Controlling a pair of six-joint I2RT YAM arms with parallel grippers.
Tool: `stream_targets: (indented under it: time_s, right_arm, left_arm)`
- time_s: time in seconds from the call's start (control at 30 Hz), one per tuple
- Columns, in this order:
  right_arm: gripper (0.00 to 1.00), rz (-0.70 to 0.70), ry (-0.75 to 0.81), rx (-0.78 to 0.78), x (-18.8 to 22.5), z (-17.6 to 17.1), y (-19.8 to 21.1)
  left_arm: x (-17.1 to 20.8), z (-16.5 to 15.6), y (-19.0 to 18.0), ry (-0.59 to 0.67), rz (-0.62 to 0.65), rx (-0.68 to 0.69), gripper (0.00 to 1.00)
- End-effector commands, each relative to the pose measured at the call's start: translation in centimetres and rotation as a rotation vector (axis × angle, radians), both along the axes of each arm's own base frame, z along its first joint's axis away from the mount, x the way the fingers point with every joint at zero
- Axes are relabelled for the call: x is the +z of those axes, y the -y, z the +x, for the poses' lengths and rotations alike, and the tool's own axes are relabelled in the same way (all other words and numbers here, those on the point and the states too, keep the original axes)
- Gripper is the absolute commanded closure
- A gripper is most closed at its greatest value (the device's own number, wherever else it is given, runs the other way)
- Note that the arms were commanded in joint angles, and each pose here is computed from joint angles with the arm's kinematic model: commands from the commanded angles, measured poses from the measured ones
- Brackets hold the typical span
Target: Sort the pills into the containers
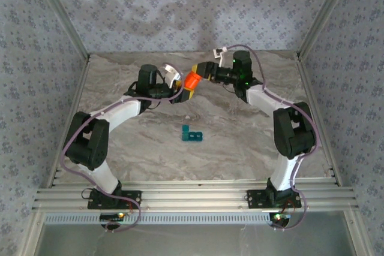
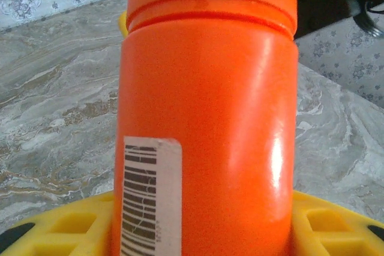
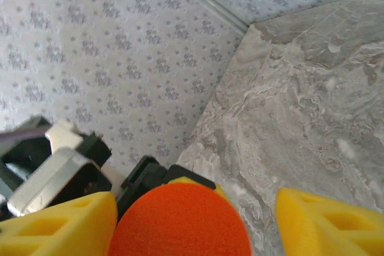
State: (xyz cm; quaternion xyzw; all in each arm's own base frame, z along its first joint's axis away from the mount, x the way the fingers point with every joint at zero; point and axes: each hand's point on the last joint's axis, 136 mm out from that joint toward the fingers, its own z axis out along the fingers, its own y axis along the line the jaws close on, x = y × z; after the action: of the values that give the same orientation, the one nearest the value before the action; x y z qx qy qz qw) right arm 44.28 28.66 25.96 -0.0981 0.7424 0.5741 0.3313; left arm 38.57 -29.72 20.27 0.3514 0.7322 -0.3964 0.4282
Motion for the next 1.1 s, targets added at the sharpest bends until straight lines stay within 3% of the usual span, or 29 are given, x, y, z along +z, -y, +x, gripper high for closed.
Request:
stream_targets:
  time_s: [0.0, 0.3, 0.77, 1.07]
  right_arm:
    - [0.2, 0.006, 0.011, -0.075, 2.1, 0.7, 1.6]
    - [0.18, -0.098, -0.309, -0.332, -0.8, 1.7, 3.7]
    - [0.18, -0.167, -0.368, -0.302, -2.3, 0.5, 0.7]
    - [0.29, -0.163, -0.369, -0.252, -2.1, -0.4, -0.9]
  left_arm:
    - [2.2, -0.2, 0.0, 0.074, -0.007, -0.009, 1.0]
    - [0.4, 0.6, 0.0, 0.129, 0.124, 0.053, 1.0]
    - [-0.6, 0.4, 0.8, 0.129, 0.164, 0.034, 1.0]
    - [-0.6, 0.5, 1.1, 0.132, 0.161, 0.03, 1.0]
